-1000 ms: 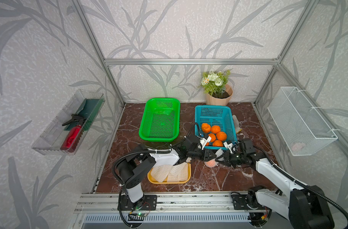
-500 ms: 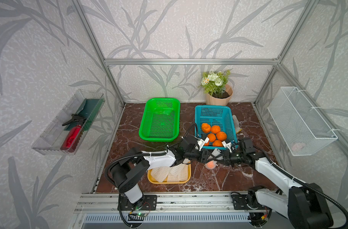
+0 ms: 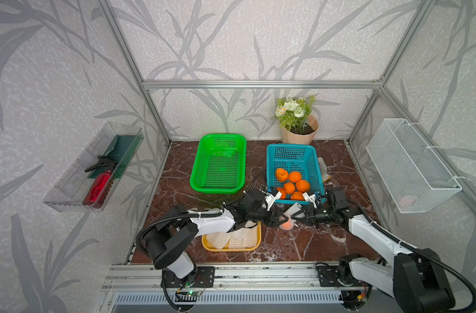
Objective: Remove foam nets from oranges
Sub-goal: Remove the foam net from the orange.
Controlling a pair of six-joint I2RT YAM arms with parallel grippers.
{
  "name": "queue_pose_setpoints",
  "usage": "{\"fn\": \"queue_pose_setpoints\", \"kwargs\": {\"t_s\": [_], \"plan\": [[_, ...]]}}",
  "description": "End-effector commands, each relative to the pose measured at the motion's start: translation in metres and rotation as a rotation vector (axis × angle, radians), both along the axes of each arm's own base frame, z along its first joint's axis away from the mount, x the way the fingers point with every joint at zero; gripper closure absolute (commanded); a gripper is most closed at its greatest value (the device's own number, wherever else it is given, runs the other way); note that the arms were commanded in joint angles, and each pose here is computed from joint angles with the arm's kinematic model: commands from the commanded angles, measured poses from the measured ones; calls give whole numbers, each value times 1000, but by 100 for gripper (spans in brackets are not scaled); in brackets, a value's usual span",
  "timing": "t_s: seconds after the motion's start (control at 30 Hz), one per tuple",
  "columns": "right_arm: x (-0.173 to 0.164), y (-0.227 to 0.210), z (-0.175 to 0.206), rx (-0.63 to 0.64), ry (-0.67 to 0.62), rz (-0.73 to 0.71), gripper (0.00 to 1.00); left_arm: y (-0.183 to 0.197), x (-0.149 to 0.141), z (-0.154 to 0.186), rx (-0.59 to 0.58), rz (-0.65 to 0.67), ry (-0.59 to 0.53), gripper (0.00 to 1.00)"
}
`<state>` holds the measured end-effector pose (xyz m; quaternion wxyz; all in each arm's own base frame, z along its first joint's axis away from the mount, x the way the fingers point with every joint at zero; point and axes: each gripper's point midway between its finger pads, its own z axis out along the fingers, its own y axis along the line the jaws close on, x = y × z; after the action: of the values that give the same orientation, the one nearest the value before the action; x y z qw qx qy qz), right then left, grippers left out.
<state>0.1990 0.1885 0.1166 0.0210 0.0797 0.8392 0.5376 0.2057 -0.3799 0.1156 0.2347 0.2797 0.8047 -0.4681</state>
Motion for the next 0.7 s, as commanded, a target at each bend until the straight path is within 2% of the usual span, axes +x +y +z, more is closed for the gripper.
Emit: {"fn": "queue_pose_setpoints", "kwargs": {"t_s": [0.0,0.17,0.37,0.67], "plan": [[-2,3,4,36,-2,20,100,-6,6,15,-40,-22,-81,46],[-3,4,6,49,2,29,100,-12,4,18,-63,-57,-85,47],[-3,5,6,59,8,37,100,-18,2,16,-68,-88,-69,54],[3,6,7,64,7,38,100,-27,7,22,-81,-84,-61,80]]}}
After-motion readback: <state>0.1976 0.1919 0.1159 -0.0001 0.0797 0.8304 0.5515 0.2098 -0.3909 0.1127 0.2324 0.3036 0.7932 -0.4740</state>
